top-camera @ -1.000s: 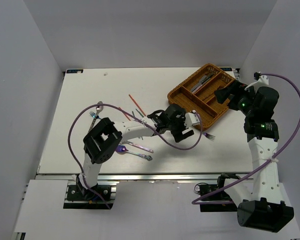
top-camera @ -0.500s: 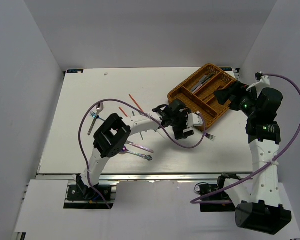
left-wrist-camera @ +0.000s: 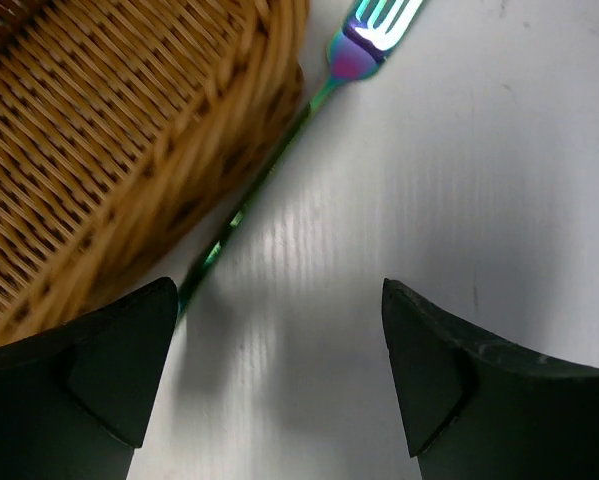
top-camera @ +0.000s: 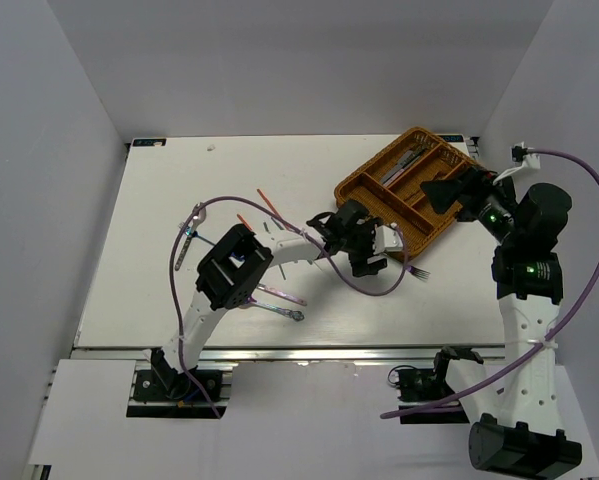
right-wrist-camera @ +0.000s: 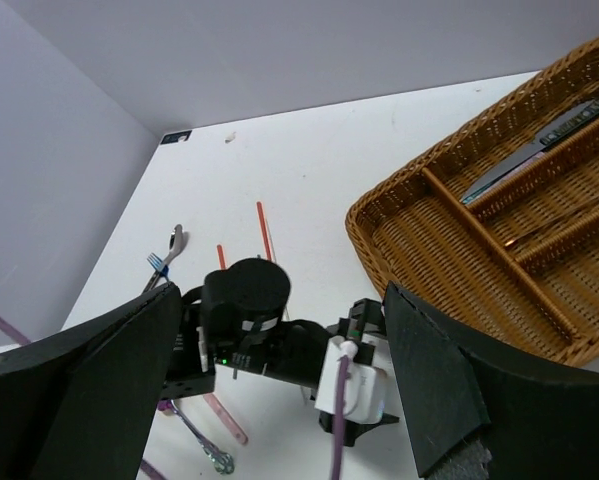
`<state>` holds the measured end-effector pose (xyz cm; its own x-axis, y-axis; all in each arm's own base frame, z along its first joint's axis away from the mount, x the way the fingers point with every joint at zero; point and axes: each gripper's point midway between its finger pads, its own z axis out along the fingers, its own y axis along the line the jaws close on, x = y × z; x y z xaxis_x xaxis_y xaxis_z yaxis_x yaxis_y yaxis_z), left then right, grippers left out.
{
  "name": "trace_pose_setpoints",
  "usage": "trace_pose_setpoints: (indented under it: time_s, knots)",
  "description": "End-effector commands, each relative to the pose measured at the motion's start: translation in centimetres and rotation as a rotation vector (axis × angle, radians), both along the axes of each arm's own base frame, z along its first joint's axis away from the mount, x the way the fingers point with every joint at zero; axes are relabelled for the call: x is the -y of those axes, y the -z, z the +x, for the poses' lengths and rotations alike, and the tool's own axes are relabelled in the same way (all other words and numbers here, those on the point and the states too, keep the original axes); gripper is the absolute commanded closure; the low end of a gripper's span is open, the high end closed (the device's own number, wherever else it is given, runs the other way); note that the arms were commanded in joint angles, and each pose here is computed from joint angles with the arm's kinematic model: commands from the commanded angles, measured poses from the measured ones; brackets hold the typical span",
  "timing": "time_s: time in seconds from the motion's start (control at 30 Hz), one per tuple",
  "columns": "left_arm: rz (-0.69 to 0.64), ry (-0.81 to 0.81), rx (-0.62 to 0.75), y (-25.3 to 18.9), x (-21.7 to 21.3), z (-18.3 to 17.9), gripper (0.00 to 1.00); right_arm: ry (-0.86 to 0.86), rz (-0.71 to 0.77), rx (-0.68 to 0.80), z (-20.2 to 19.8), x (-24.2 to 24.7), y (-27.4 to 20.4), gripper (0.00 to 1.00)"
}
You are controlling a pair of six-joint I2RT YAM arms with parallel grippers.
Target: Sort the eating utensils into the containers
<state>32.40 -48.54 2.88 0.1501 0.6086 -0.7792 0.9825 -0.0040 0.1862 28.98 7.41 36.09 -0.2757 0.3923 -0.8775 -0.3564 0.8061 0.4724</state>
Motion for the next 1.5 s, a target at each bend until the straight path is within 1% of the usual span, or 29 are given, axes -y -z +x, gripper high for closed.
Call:
trace_pose_setpoints:
  time_s: [0.0, 0.1, 0.2, 0.27, 0.33, 0.4, 0.43, 0.47, 0.6, 0.63, 0.7, 0.73, 0.8, 0.87, 0.93, 0.97, 1.03, 1.07, 1.1, 1.2, 1.47]
  knots:
    - [-0.029, 0.041, -0.021, -0.5, 1.4, -0.1, 0.09, -0.047, -0.003, 0.04, -0.4, -1.2, -0.5, 0.14]
    - [-0.021, 0.055, -0.054, 0.5, 1.7, -0.3, 0.09, -0.07, -0.008, 0.046, -0.6, -1.8, -0.6, 0.14]
    - [-0.014, 0.045, -0.057, 1.1, 2.2, 0.2, 0.09, -0.091, -0.014, 0.05, -0.9, -2.5, -0.5, 0.14]
    - [-0.016, 0.045, -0.068, 0.9, 2.5, 0.4, 0.09, -0.1, -0.017, 0.046, -1.1, -2.8, -0.2, 0.14]
    - [0.007, 0.051, -0.108, 1.4, 2.4, 0.2, 0.09, -0.096, -0.029, 0.052, -1.1, -2.8, -0.3, 0.14]
    - [0.024, 0.085, -0.164, 1.7, 2.4, -0.8, 0.1, -0.092, -0.032, 0.05, -1.3, -2.8, -0.3, 0.14]
    - [0.071, 0.097, -0.216, 2.6, 1.6, -1.8, 0.11, -0.1, -0.03, 0.053, -1.4, -3.0, -0.5, 0.14]
    - [0.083, 0.109, -0.239, 2.5, 1.4, -2.3, 0.13, -0.105, -0.028, 0.061, -1.6, -3.1, -0.9, 0.14]
    - [0.146, 0.098, -0.273, 4.1, -0.1, -3.1, 0.16, -0.122, -0.027, 0.077, -2.2, -3.4, -1.6, 0.14]
    - [0.179, 0.097, -0.302, 4.7, -0.6, -3.6, 0.17, -0.124, -0.028, 0.078, -2.3, -3.5, -1.7, 0.14]
    - [0.205, 0.116, -0.334, 5.4, -0.8, -4.0, 0.22, -0.124, -0.032, 0.08, -2.5, -3.5, -1.8, 0.14]
    - [0.24, 0.116, -0.373, 6.2, -1.5, -4.7, 0.24, -0.124, -0.032, 0.083, -2.6, -3.5, -1.9, 0.14]
    - [0.253, 0.118, -0.386, 6.4, -1.8, -5.0, 0.28, -0.125, -0.033, 0.086, -2.7, -3.5, -1.9, 0.14]
    - [0.257, 0.116, -0.397, 6.5, -2.3, -5.4, 0.32, -0.127, -0.031, 0.086, -2.7, -3.5, -1.9, 0.14]
    - [0.237, 0.114, -0.38, 6.3, -2.2, -5.3, 0.36, -0.128, -0.031, 0.09, -2.8, -3.5, -2.0, 0.14]
    - [0.214, 0.084, -0.371, 5.2, -1.9, -5.0, 0.37, -0.131, -0.03, 0.093, -2.9, -3.6, -2.0, 0.14]
    - [0.168, 0.055, -0.33, 5.2, -1.4, -4.7, 0.4, -0.133, -0.031, 0.087, -3.0, -3.6, -1.7, 0.14]
    - [0.141, 0.03, -0.332, 4.7, -1.1, -4.8, 0.4, -0.133, -0.032, 0.089, -3.1, -3.6, -1.6, 0.14]
    - [0.111, 0.04, -0.309, 3.9, -0.7, -4.9, 0.41, -0.131, -0.032, 0.086, -3.1, -3.6, -1.5, 0.14]
    - [0.079, 0.064, -0.268, 2.7, 0.6, -5.7, 0.42, -0.129, -0.04, 0.088, -3.2, -3.6, -1.4, 0.14]
    - [0.121, 0.031, -0.277, 4.9, 1.5, -6.6, 0.41, -0.126, -0.05, 0.089, -3.3, -3.5, -1.3, 0.14]
